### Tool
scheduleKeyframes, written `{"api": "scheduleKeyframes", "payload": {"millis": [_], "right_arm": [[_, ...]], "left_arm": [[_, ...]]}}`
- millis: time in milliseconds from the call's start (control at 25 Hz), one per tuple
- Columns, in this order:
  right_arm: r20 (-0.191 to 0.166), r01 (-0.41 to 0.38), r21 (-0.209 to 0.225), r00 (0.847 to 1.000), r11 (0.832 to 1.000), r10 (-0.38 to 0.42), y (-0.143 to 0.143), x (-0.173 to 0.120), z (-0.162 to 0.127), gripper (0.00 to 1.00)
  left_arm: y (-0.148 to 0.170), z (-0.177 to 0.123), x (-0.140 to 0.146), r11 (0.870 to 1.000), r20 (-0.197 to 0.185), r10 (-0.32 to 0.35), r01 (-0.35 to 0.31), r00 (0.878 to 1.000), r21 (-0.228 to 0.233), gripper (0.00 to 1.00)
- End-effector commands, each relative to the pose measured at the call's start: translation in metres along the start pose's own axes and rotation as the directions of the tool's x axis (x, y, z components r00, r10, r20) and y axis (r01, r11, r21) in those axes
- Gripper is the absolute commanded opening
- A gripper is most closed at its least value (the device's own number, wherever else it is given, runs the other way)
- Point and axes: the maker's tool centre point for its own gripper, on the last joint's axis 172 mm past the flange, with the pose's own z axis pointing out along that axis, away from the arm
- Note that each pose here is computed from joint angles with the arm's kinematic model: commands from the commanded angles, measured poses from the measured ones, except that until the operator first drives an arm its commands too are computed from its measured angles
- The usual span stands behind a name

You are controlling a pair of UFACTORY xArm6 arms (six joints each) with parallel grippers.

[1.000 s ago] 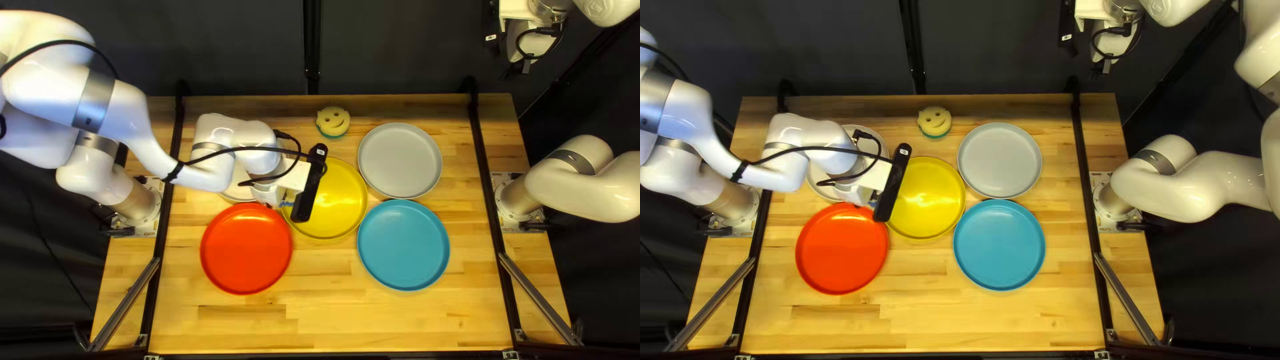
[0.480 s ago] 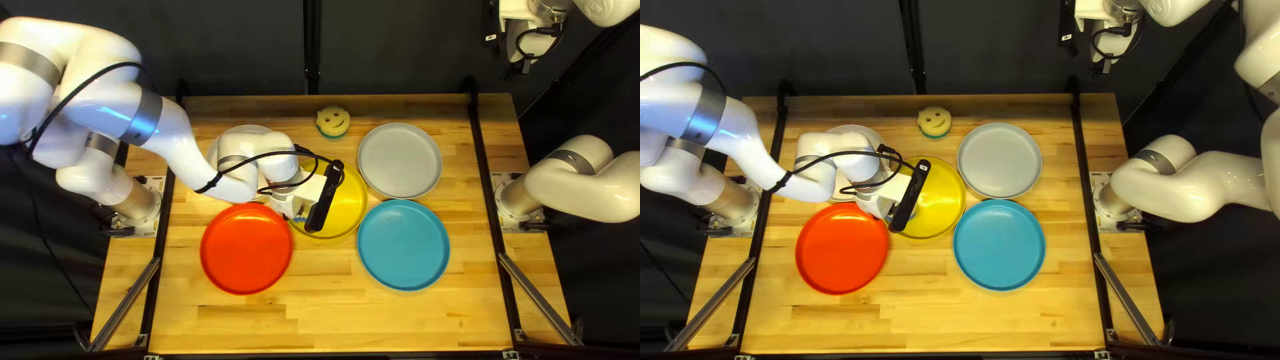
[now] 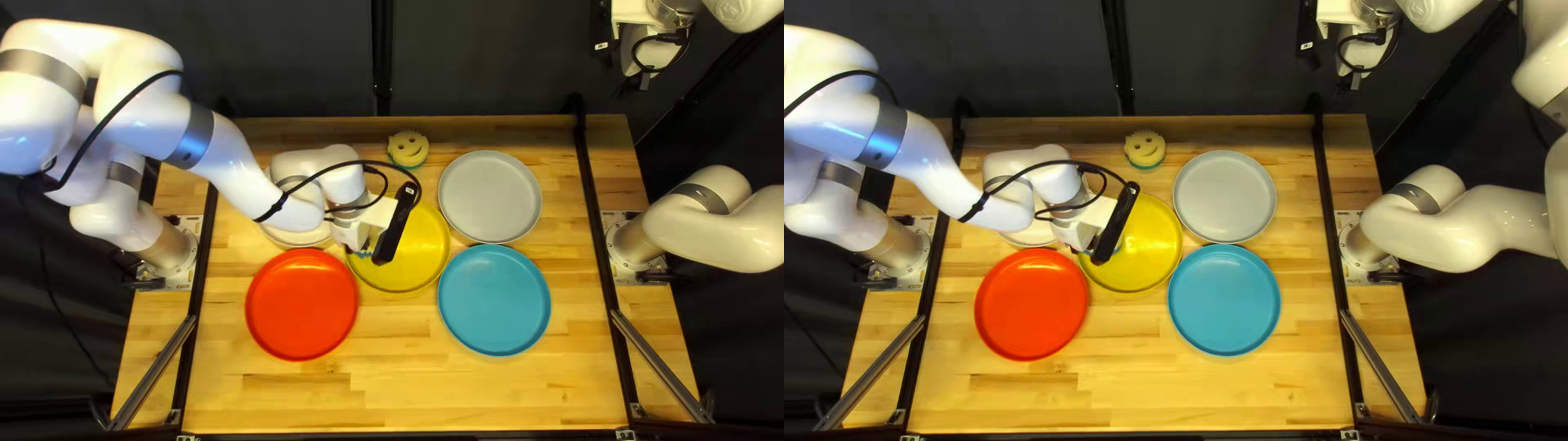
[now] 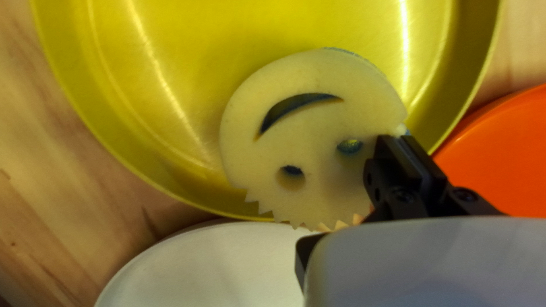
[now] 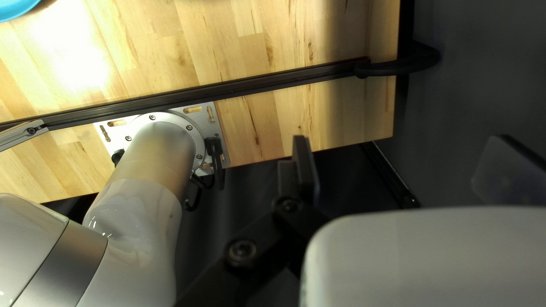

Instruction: Pick up sponge and scrub the plate

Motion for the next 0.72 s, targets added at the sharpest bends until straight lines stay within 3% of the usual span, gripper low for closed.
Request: {"api": "scheduleKeyframes", "payload": {"millis": [40, 720], "right_arm": [[0.0, 0.0, 0.0, 1.0, 1.0, 0.0, 0.0, 0.0, 0.0, 1.0], [0.0, 0.0, 0.0, 1.0, 1.0, 0.0, 0.0, 0.0, 0.0, 1.0]], "left_arm": [[-0.012, 0.003, 0.002, 1.0, 0.003, 0.005, -0.005, 1.0, -0.006, 0.0], [0.045, 0.021, 0.026, 0.999, 0.028, 0.037, -0.037, 0.999, -0.009, 0.0]]}}
